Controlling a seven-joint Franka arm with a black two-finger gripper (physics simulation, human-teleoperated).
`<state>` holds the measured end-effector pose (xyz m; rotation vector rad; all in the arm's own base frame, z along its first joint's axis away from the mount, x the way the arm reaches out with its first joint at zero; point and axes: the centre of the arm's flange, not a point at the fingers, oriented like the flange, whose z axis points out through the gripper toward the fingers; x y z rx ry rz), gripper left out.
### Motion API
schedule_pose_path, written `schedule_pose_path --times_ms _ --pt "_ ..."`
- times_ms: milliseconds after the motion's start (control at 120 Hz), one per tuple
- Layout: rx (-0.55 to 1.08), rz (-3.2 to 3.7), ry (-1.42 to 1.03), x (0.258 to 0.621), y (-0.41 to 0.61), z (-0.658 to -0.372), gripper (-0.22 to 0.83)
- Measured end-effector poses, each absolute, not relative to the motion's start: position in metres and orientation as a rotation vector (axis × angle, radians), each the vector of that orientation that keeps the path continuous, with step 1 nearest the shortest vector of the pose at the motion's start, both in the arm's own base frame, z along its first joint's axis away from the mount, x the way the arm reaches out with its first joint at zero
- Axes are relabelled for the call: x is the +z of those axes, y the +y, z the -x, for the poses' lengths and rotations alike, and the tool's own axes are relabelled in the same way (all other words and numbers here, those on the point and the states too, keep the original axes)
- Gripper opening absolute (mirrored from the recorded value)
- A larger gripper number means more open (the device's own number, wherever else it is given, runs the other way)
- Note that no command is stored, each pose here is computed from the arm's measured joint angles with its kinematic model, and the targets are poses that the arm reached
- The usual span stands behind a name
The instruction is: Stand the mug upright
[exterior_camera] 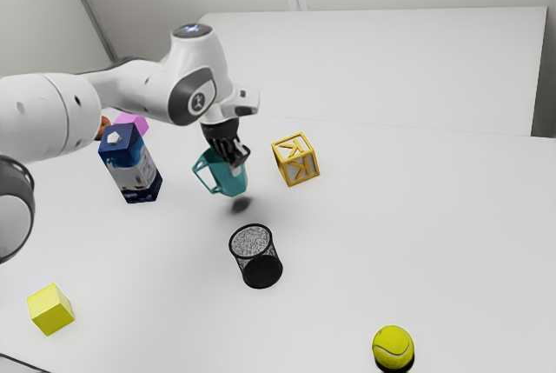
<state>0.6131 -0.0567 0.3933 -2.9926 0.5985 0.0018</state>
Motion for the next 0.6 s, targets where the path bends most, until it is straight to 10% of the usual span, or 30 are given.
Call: schedule_pose_path --times_ms 600 --pt "0.04 3.037 0.348 0.355 -0.057 -0.619 -0.11"
